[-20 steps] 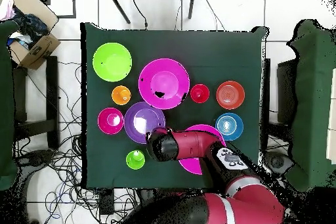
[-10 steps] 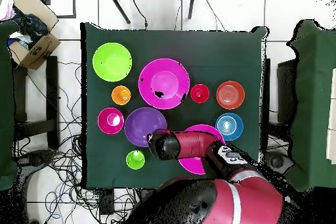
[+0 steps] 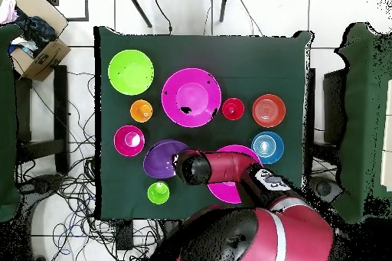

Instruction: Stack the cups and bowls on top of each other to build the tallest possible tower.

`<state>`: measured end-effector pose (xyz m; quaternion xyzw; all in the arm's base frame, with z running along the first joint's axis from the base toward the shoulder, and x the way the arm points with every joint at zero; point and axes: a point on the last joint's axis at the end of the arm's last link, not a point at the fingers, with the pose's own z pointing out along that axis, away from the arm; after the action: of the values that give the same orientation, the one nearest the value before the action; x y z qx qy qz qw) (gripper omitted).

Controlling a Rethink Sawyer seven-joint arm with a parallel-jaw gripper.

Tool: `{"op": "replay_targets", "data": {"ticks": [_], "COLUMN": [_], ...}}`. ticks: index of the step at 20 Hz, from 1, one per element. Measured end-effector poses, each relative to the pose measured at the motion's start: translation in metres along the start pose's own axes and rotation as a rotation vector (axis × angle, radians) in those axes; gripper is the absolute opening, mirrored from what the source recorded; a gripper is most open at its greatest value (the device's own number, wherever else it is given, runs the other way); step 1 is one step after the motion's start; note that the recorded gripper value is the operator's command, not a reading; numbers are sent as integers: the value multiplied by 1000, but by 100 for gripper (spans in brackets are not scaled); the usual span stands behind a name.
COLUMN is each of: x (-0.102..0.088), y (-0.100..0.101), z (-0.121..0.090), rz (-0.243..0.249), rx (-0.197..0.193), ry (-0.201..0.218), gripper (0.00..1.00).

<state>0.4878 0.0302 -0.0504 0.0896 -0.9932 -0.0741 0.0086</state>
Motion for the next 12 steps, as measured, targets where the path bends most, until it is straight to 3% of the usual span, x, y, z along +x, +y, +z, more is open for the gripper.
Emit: {"op": "replay_targets", "data": {"ticks": [12], "x": [-13], "y": [-2], "z": [-19], "rz": [-11], "rx": [14], "ry": [-9], "gripper": [0]}}
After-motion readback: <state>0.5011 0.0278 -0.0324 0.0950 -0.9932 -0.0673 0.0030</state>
